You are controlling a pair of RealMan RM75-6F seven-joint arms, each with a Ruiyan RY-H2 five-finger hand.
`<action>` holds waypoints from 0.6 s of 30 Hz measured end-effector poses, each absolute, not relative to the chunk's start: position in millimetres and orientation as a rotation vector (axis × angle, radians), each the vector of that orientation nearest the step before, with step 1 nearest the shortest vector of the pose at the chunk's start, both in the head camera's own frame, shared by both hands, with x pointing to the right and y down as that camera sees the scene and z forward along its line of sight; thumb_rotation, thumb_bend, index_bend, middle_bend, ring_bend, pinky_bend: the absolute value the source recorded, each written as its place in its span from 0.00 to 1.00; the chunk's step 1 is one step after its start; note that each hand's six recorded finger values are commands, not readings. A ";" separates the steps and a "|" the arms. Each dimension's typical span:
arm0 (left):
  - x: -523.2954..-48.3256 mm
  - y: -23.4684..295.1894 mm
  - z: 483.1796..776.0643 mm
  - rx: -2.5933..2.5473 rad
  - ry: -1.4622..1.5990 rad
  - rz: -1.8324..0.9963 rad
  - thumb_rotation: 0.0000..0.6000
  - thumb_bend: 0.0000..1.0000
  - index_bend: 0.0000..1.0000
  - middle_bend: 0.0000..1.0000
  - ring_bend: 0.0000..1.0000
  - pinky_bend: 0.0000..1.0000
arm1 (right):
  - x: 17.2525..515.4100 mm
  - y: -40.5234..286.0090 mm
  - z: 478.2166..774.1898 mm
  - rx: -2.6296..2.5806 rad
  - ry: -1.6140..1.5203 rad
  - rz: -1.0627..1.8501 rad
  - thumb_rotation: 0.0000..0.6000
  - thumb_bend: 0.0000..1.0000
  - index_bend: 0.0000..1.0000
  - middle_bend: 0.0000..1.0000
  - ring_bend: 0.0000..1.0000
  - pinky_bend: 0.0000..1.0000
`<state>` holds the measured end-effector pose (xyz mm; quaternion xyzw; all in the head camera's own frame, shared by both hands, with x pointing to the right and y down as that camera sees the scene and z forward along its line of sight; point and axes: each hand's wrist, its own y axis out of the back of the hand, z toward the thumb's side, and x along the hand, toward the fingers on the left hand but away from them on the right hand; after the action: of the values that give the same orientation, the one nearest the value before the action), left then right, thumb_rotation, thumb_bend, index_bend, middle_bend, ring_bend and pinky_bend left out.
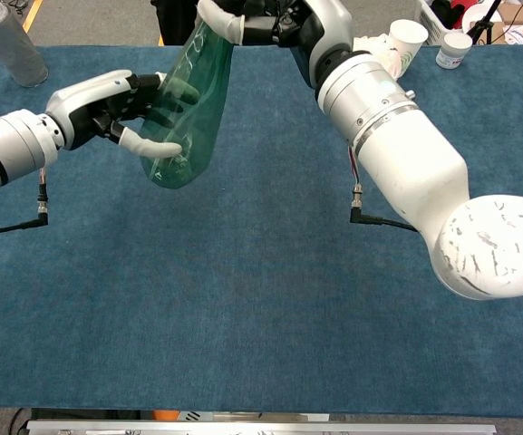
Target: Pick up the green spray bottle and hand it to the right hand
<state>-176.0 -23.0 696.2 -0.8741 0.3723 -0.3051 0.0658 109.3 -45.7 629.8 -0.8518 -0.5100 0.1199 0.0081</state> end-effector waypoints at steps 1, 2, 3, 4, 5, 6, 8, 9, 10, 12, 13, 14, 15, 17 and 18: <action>-176.0 -22.7 696.3 -2.639 1.118 -0.922 1.00 0.22 0.14 0.10 0.06 0.37 | 109.7 -45.9 630.0 -2.661 -1.595 0.376 1.00 0.40 0.30 0.19 0.07 0.05; -175.9 -22.5 696.2 -2.641 1.116 -0.921 1.00 0.22 0.12 0.08 0.04 0.34 | 109.8 -46.0 630.1 -2.661 -1.596 0.376 1.00 0.41 0.30 0.19 0.07 0.05; -175.8 -22.6 696.1 -2.643 1.116 -0.919 1.00 0.22 0.10 0.07 0.02 0.32 | 109.8 -46.0 630.2 -2.662 -1.596 0.376 1.00 0.41 0.30 0.19 0.07 0.05; -175.9 -22.7 695.8 -2.644 1.117 -0.916 1.00 0.22 0.09 0.05 0.01 0.30 | 109.8 -46.0 630.6 -2.662 -1.594 0.379 1.00 0.41 0.30 0.19 0.07 0.05; -176.1 -23.0 695.4 -2.645 1.119 -0.911 1.00 0.22 0.07 0.04 0.00 0.28 | 109.8 -46.1 630.6 -2.662 -1.593 0.379 1.00 0.41 0.30 0.19 0.07 0.05; -176.3 -23.3 695.2 -2.646 1.122 -0.908 1.00 0.22 0.07 0.03 0.00 0.27 | 109.9 -46.3 630.5 -2.661 -1.593 0.379 1.00 0.41 0.30 0.19 0.07 0.05; -177.1 -24.2 694.7 -2.647 1.129 -0.902 0.98 0.22 0.06 0.01 0.00 0.22 | 110.1 -46.5 630.4 -2.660 -1.592 0.379 1.00 0.41 0.30 0.19 0.07 0.05; -177.4 -24.5 694.6 -2.647 1.129 -0.901 0.95 0.22 0.05 0.00 0.00 0.20 | 110.2 -46.5 630.2 -2.660 -1.592 0.378 1.00 0.41 0.30 0.19 0.07 0.05; -177.7 -24.7 694.5 -2.647 1.127 -0.902 0.91 0.22 0.04 0.00 0.00 0.19 | 110.3 -46.7 629.9 -2.659 -1.591 0.377 1.00 0.41 0.30 0.19 0.07 0.05; -178.3 -25.0 694.1 -2.649 1.124 -0.904 0.78 0.22 0.02 0.00 0.00 0.15 | 110.7 -47.1 629.3 -2.658 -1.592 0.375 1.00 0.41 0.30 0.19 0.07 0.05; -178.5 -25.1 694.0 -2.651 1.123 -0.904 0.73 0.22 0.01 0.00 0.00 0.14 | 111.2 -47.4 629.3 -2.656 -1.594 0.375 1.00 0.41 0.30 0.19 0.07 0.05; -178.8 -25.0 693.7 -2.654 1.122 -0.905 0.67 0.22 0.01 0.00 0.00 0.13 | 111.5 -47.6 629.4 -2.655 -1.595 0.376 1.00 0.41 0.30 0.19 0.07 0.05; -179.0 -24.9 693.6 -2.654 1.119 -0.906 0.63 0.21 0.00 0.00 0.00 0.13 | 111.8 -47.8 629.5 -2.655 -1.596 0.378 1.00 0.41 0.30 0.19 0.08 0.05; -179.1 -24.5 693.4 -2.654 1.110 -0.906 0.59 0.21 0.00 0.00 0.00 0.11 | 112.9 -48.6 629.8 -2.652 -1.601 0.380 1.00 0.41 0.30 0.19 0.08 0.05; -179.2 -24.5 693.1 -2.654 1.108 -0.905 0.58 0.20 0.00 0.00 0.00 0.11 | 113.3 -49.2 629.6 -2.651 -1.604 0.379 1.00 0.41 0.30 0.19 0.08 0.05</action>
<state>-179.2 -24.5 693.1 -0.8785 0.3667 -0.2996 0.0634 113.3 -49.2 629.6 -0.8492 -0.5138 0.1215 0.0101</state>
